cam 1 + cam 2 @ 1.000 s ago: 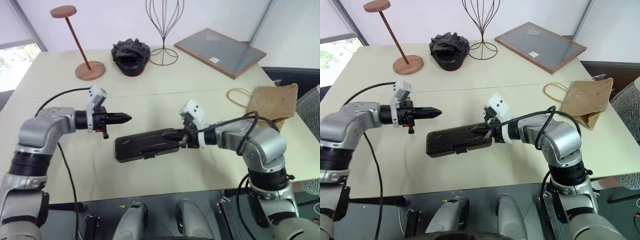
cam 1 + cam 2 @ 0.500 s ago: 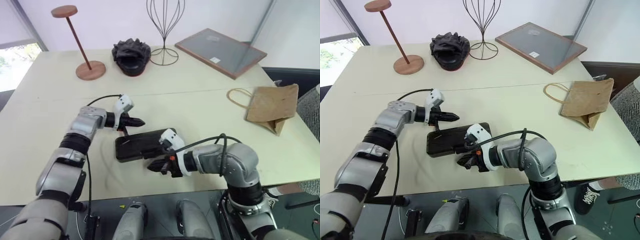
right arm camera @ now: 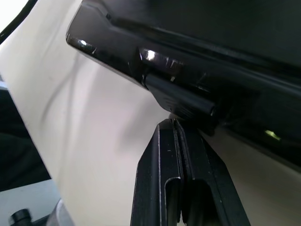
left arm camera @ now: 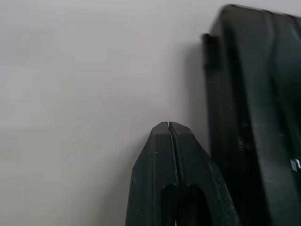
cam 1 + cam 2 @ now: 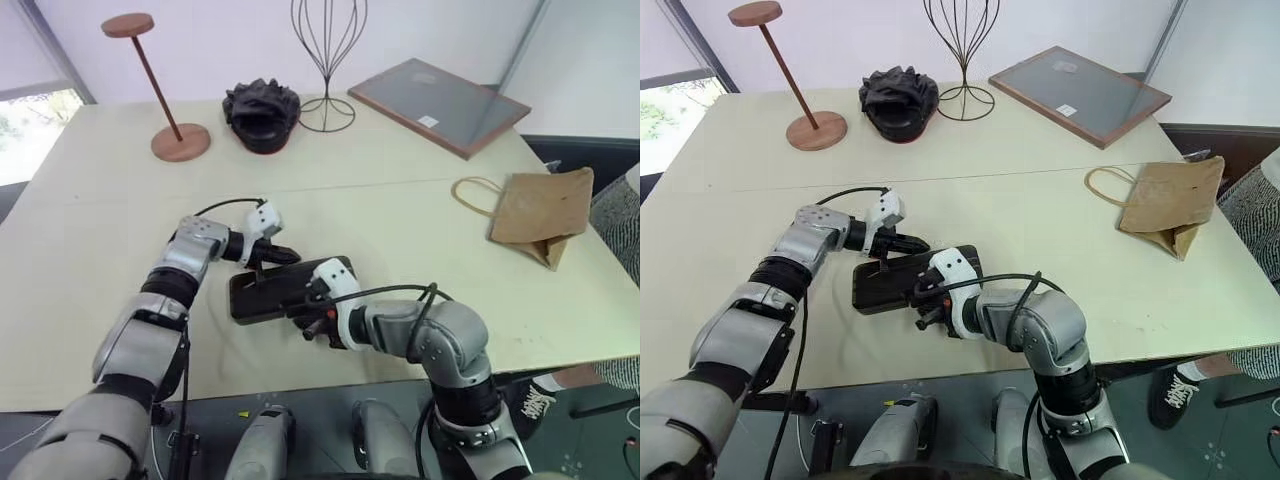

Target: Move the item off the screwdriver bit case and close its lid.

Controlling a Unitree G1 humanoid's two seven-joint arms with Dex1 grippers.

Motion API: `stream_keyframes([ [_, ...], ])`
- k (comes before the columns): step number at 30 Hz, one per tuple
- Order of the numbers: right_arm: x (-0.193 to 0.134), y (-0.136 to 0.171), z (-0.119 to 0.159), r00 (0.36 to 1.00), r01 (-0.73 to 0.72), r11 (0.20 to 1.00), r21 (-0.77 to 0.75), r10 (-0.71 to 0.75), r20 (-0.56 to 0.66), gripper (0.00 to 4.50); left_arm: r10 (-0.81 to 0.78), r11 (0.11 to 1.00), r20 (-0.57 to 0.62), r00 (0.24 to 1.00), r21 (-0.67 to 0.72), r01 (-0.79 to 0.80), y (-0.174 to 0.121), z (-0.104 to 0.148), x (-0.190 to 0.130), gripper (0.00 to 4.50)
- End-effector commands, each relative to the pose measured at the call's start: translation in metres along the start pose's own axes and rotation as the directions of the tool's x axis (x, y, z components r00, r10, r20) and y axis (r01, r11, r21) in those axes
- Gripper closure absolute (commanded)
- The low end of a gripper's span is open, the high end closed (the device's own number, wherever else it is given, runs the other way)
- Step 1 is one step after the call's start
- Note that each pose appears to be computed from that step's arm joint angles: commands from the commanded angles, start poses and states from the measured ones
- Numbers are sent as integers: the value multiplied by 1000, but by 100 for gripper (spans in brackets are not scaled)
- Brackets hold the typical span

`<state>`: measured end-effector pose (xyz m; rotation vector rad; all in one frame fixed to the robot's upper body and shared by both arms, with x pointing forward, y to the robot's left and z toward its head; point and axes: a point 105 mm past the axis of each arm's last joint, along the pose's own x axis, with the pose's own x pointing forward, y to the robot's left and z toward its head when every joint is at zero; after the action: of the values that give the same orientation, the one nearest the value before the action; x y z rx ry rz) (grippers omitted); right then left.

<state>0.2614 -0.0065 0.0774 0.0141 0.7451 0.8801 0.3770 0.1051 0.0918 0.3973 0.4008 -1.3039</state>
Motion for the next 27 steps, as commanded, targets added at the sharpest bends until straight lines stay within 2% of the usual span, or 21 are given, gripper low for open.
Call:
stream_keyframes([
  [1, -4, -17, 12, 989, 136, 989, -66, -131, 69, 446, -81, 996, -35, 996, 37, 83, -17, -10, 12, 450],
  [9, -4, -24, 31, 969, 207, 969, -137, -184, 164, 446, -200, 975, -55, 978, 83, 204, -46, -17, 33, 450],
  [15, -4, -27, 46, 953, 237, 964, -123, -206, 223, 446, -246, 969, 2, 969, 28, 246, -62, -9, 45, 450],
  [20, -5, -27, 55, 944, 248, 962, -115, -213, 251, 446, -272, 962, -13, 962, 13, 272, -76, -17, 46, 450],
  [24, -5, -23, 57, 950, 230, 964, -133, -193, 246, 446, -258, 966, -23, 966, 14, 258, -77, -21, 45, 450],
  [27, -6, -9, 49, 975, 142, 978, -152, -112, 194, 446, -150, 988, -35, 988, 43, 152, -54, -23, 36, 450],
])
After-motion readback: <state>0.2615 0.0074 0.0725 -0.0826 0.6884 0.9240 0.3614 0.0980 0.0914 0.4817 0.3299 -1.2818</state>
